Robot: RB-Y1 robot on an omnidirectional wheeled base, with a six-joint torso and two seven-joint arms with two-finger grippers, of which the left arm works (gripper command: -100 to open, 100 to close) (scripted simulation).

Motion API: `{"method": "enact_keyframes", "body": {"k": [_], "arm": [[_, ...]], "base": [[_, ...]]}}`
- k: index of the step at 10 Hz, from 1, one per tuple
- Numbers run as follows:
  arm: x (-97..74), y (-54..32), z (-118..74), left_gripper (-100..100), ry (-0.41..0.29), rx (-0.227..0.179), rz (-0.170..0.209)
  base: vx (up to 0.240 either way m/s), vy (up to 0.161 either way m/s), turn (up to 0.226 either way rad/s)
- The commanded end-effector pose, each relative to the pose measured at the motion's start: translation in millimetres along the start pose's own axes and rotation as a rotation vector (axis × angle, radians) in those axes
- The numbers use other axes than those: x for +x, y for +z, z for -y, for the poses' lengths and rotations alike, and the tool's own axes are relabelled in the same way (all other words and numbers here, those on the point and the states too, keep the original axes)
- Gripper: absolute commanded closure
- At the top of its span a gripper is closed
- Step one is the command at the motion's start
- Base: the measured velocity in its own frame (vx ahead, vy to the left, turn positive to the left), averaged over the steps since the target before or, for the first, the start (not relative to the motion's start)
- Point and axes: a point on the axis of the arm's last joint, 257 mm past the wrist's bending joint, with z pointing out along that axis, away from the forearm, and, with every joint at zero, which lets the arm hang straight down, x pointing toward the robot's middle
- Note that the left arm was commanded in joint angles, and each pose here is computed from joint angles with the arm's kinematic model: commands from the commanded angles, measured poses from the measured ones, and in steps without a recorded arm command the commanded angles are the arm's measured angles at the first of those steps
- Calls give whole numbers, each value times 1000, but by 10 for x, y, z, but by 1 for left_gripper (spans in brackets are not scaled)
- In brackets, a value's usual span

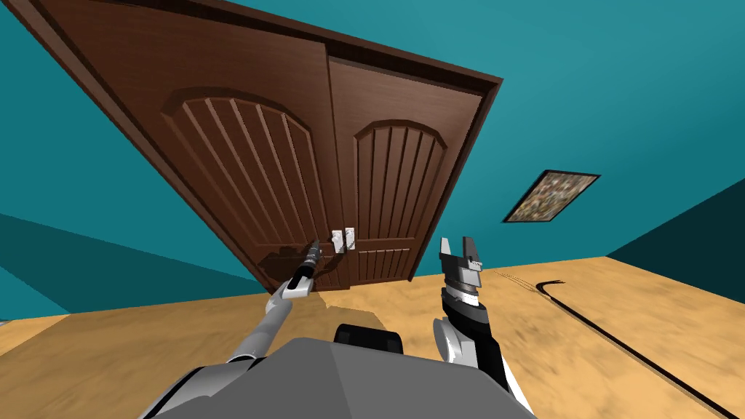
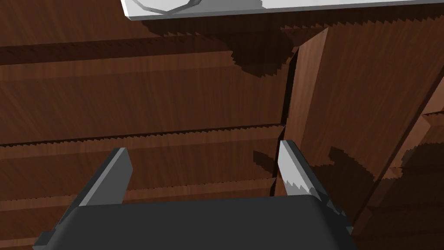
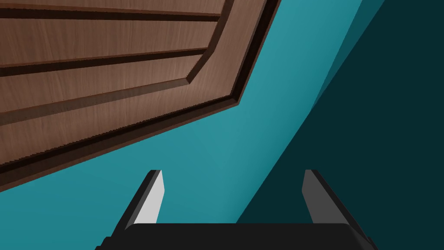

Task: Pull the door open

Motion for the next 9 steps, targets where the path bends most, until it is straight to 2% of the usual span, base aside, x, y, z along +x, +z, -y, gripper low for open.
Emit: {"method": "enact_keyframes", "body": {"k": [1,2,3,4,9], "arm": [[172,45,85,-100,-10,18,-24],[342,91,158,-100,-20,33,-47],[243,84,135,-100,-14,27,-34],[243,84,135,100,-14,27,-34],[243,84,135,100,-14,27,-34]], "base": [[230,-93,-146],[232,-132,-216],[105,-64,-42],[-11,8,42],[-21,9,-10]]}}
